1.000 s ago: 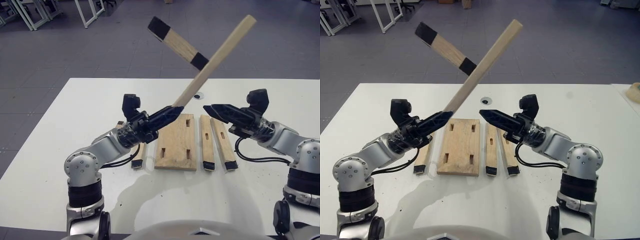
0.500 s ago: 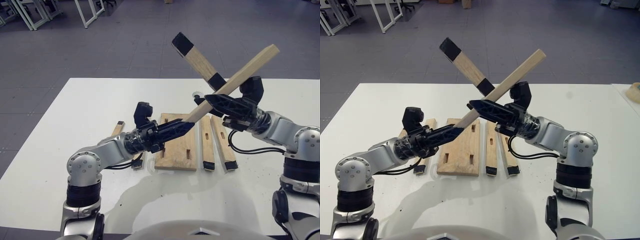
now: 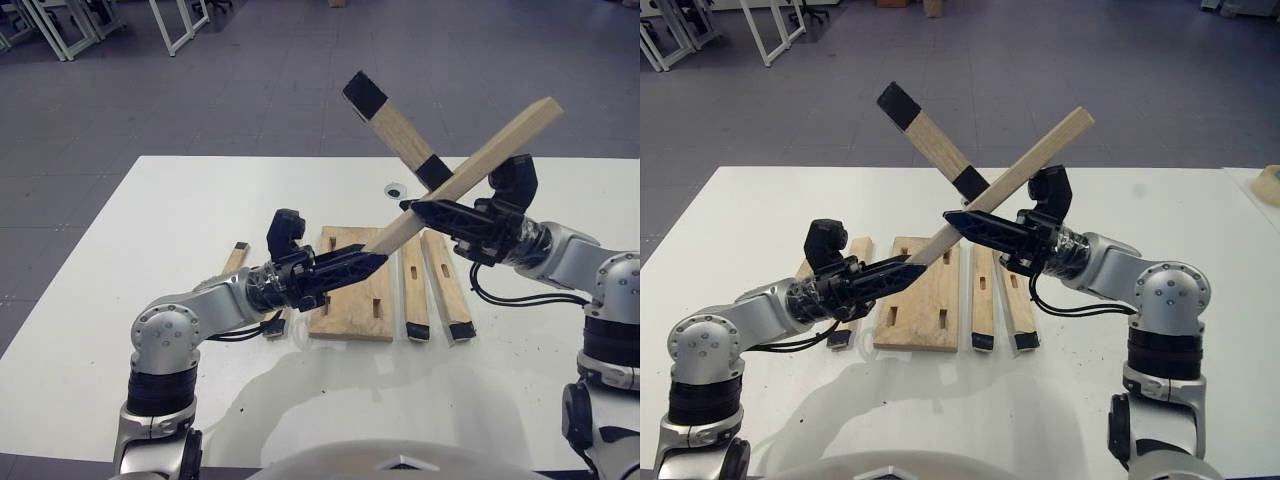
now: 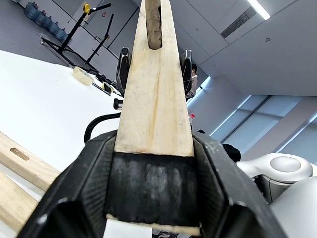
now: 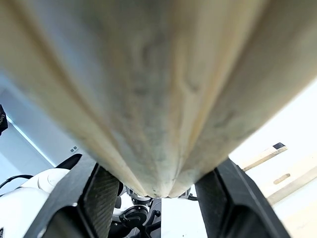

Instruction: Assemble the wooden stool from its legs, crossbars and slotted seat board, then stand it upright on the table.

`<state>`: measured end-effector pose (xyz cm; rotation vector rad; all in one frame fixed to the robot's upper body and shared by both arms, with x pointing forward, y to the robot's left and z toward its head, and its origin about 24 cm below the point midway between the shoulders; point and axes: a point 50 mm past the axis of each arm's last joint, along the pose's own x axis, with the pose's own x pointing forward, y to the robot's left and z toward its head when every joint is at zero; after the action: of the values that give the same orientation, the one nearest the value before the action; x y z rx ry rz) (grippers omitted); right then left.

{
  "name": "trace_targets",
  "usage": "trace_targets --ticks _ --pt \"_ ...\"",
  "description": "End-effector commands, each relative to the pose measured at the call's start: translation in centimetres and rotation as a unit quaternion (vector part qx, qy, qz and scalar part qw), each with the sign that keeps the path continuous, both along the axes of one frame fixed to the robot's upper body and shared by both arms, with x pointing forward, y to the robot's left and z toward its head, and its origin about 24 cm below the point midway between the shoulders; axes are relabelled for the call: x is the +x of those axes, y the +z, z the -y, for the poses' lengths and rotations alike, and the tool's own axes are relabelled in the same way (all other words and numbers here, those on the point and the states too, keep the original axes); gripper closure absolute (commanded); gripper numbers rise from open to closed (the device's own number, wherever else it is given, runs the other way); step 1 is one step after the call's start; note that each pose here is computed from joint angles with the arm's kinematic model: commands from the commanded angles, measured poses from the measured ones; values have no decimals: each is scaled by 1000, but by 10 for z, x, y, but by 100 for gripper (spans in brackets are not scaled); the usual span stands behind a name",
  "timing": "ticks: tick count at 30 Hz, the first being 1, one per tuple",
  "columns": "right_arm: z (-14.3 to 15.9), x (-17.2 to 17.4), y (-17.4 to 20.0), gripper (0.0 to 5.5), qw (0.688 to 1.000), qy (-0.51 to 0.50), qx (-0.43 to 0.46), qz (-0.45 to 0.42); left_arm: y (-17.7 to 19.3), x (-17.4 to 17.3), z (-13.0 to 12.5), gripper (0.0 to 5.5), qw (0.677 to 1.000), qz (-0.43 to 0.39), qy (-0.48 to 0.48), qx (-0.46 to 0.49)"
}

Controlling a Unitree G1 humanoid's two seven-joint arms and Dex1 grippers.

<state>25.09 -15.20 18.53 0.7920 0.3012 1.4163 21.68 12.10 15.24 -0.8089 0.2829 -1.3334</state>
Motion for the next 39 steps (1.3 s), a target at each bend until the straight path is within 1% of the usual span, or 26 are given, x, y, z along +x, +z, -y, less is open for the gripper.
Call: trace_targets --ticks 1,4,5,6,7,8,10,11,13,17,19,21,23,26,27,29,32,34,36,39 --pt "8 1 -1 346 1000 -12 -15 -1 8 3 -12 265 998 45 30 -10" --pt "13 0 -6 346 999 -21 -32 -2 11 13 -37 264 994 53 98 -22" --pt "15 0 -8 346 999 -26 -39 0 9 18 -47 264 989 55 136 -5" --pt "18 0 -10 346 998 -34 -49 1 2 25 -55 264 981 59 179 47" --pt "21 1 -12 346 997 -44 -59 2 -8 30 -59 264 966 68 217 126" --pt "24 3 -14 346 996 -56 -68 4 -22 32 -60 264 944 88 232 217" --pt "28 6 -16 346 994 -74 -78 8 -45 28 -55 264 900 132 224 349" --pt "29 7 -16 346 993 -80 -82 11 -53 24 -49 264 887 148 214 380" --pt "28 9 -17 346 992 -87 -89 15 -69 19 -38 264 848 194 198 451" --pt "25 10 -18 346 991 -88 -97 22 -88 9 -29 264 810 232 160 515" --pt "25 10 -18 346 991 -88 -100 23 -94 4 -31 264 789 245 136 546" --pt "24 9 -19 346 991 -85 -101 22 -98 2 -37 264 761 255 126 583" --pt "24 9 -20 346 991 -84 -103 20 -96 1 -40 264 749 260 122 597" --pt "24 9 -22 346 989 -87 -114 23 -100 -10 -39 264 743 258 72 613" --pt "23 11 -23 346 986 -95 -129 37 -101 -15 -42 264 734 258 42 626" --pt "19 15 -26 346 979 -106 -158 75 -101 -21 -54 264 707 267 -3 655" --pt "12 24 -34 346 968 -108 -195 119 -98 -15 -77 264 670 282 -29 686" --pt "8 30 -39 346 962 -105 -212 139 -96 -7 -89 264 653 294 -34 697" --pt "6 36 -45 346 957 -101 -226 149 -95 2 -96 264 641 309 -27 702" --pt "8 40 -55 346 953 -91 -249 149 -93 11 -93 264 644 321 -14 694"
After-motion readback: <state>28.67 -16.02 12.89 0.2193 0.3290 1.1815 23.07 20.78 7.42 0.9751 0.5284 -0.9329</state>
